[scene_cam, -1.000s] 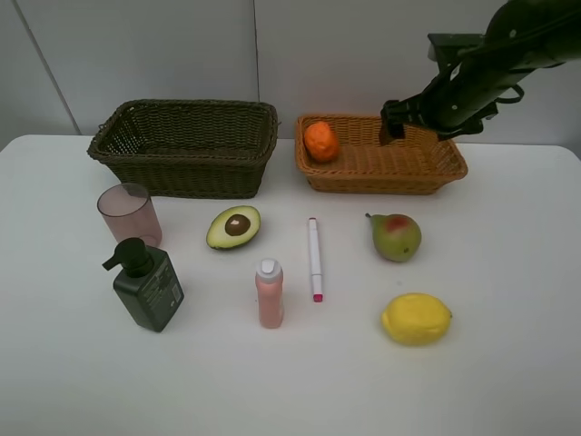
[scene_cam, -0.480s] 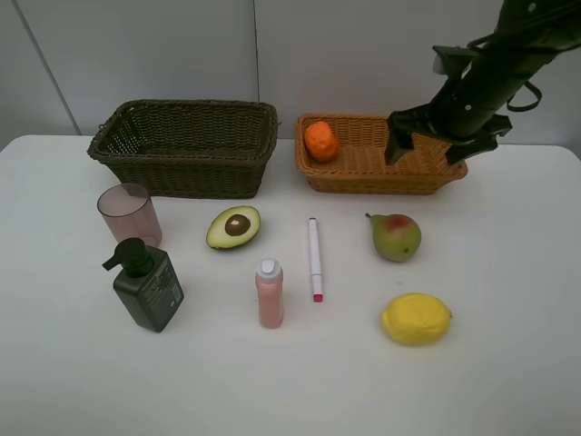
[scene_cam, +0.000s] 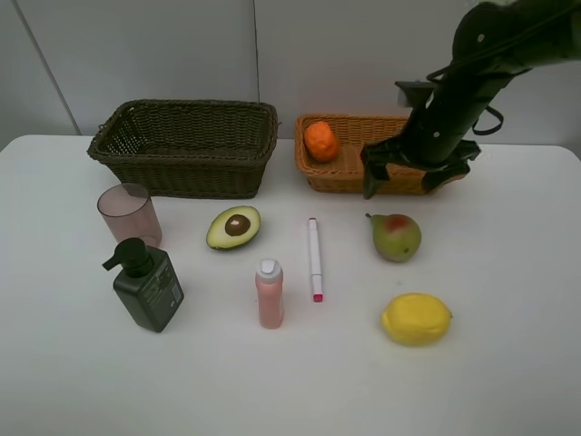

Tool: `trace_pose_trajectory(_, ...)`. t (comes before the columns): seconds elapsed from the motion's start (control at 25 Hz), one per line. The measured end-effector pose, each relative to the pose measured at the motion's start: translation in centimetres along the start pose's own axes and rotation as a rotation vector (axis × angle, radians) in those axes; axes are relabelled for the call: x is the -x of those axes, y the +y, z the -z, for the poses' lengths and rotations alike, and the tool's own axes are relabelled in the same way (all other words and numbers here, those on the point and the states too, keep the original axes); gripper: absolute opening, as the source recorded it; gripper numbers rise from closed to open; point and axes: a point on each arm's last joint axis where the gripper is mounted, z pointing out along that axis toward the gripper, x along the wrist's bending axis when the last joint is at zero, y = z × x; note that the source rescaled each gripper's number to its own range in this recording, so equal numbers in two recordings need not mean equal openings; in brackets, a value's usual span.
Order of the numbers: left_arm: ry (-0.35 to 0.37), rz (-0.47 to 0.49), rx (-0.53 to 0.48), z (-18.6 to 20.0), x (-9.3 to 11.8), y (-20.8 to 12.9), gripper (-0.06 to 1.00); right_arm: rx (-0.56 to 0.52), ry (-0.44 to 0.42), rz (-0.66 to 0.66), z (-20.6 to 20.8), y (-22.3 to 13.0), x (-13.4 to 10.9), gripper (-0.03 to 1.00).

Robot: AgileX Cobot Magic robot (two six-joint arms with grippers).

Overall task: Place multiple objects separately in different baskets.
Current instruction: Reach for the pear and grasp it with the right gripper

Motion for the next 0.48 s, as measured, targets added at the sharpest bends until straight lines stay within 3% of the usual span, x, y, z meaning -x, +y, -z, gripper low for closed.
trace_pose_trajectory(0.48,0.0,0.0,0.0,0.0,0.0,0.0,1.0,-0.188,-0.001,-0.002,-4.9,-1.4,0.1,0.99)
